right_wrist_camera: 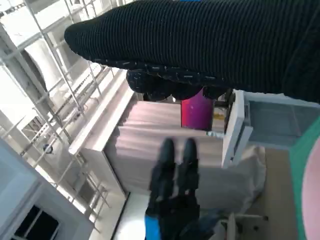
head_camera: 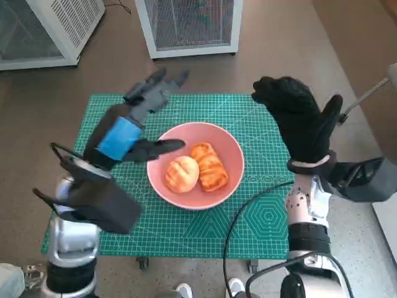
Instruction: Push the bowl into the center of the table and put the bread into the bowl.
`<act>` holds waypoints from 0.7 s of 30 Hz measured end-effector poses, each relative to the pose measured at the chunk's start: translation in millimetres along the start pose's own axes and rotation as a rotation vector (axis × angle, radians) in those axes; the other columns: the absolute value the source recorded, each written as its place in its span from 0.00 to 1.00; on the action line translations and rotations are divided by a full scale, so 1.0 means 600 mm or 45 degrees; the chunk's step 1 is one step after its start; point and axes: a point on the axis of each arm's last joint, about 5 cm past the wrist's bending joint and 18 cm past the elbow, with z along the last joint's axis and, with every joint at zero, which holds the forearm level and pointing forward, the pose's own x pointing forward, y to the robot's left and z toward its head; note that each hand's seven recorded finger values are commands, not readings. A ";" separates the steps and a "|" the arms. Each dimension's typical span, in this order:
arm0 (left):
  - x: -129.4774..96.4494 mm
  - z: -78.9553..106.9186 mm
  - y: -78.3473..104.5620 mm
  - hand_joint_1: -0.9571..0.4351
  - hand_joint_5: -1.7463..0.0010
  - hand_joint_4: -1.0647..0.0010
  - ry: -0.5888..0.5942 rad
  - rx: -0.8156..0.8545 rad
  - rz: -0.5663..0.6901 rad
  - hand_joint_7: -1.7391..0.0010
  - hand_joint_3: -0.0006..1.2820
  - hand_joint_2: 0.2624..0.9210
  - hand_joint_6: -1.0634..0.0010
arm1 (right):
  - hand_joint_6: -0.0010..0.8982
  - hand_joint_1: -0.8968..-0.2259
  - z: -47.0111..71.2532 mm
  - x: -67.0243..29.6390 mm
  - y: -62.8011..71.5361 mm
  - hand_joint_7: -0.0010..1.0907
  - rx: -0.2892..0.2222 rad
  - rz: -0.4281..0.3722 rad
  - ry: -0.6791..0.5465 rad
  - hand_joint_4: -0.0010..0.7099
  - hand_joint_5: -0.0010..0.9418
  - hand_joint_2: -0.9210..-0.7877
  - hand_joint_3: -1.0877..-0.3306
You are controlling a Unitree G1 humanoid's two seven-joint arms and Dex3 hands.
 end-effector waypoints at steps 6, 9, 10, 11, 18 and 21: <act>-0.006 -0.019 0.004 0.27 0.98 0.79 -0.090 -0.195 0.118 0.99 0.28 1.00 0.72 | 0.67 0.68 0.007 0.022 0.002 0.00 -0.058 0.005 -0.012 0.62 0.00 0.00 0.90; -0.008 -0.028 0.006 0.26 0.98 0.79 -0.117 -0.268 0.153 0.99 0.29 1.00 0.72 | 0.65 0.67 0.008 0.033 0.004 0.00 -0.074 0.021 -0.021 0.59 0.00 0.00 0.90; -0.009 -0.030 0.006 0.25 0.98 0.80 -0.124 -0.290 0.163 0.99 0.29 1.00 0.72 | 0.65 0.67 0.009 0.036 0.005 0.00 -0.080 0.024 -0.024 0.58 0.00 0.00 0.91; -0.010 -0.032 0.007 0.24 0.98 0.80 -0.129 -0.314 0.172 0.99 0.29 1.00 0.72 | 0.64 0.67 0.010 0.039 0.005 0.00 -0.086 0.027 -0.026 0.57 0.00 0.00 0.91; -0.008 -0.036 0.014 0.23 0.99 0.80 -0.183 -0.482 0.219 0.99 0.28 1.00 0.71 | 0.62 0.67 0.015 0.053 0.005 0.00 -0.134 0.050 -0.032 0.54 0.00 0.00 0.91; -0.006 -0.035 0.018 0.23 0.99 0.79 -0.195 -0.544 0.224 0.99 0.28 1.00 0.70 | 0.62 0.67 0.017 0.059 0.005 0.00 -0.148 0.054 -0.039 0.54 0.00 0.00 0.91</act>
